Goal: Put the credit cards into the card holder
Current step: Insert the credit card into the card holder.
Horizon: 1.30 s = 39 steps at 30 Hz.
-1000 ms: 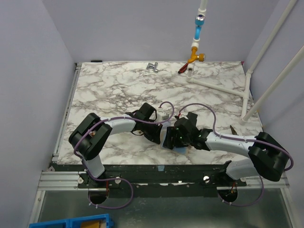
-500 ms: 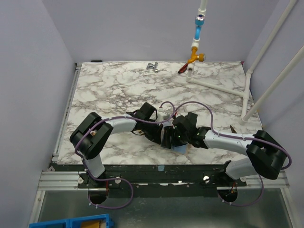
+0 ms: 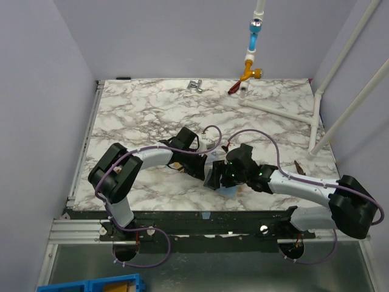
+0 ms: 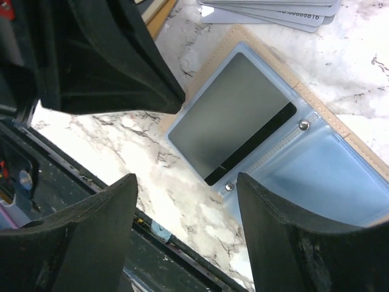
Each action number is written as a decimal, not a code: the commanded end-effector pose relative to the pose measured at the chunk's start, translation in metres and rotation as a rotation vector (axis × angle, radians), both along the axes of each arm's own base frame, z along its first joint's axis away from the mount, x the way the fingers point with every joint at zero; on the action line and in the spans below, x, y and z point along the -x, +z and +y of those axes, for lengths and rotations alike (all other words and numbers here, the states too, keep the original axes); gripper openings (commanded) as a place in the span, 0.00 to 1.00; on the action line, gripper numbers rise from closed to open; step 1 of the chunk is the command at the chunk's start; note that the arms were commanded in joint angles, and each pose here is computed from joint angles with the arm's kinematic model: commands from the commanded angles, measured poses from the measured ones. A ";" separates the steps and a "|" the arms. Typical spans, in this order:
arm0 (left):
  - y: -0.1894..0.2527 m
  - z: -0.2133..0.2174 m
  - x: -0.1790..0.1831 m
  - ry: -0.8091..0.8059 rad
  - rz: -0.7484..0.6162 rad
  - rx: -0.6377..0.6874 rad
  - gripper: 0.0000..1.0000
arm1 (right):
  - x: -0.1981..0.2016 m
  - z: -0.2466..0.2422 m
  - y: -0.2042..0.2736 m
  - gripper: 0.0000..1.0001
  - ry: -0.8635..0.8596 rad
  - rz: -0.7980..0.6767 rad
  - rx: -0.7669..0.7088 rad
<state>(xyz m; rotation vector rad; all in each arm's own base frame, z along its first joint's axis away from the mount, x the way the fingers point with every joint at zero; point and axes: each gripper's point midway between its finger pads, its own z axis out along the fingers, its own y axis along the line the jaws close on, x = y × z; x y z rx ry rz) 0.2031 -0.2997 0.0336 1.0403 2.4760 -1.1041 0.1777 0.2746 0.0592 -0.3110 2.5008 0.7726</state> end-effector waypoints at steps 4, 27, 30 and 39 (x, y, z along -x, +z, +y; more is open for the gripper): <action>0.017 -0.005 -0.009 -0.012 -0.052 0.036 0.06 | 0.006 -0.003 -0.009 0.65 -0.017 0.025 0.006; 0.019 -0.006 -0.009 -0.018 -0.025 0.038 0.06 | -0.020 -0.001 0.006 0.69 -0.095 -0.036 0.042; 0.023 -0.003 -0.012 -0.005 -0.024 0.041 0.06 | -0.018 -0.037 0.008 0.74 -0.242 -0.018 0.143; 0.037 -0.002 -0.021 0.027 -0.005 0.063 0.11 | 0.015 -0.103 -0.011 0.78 -0.480 0.111 0.304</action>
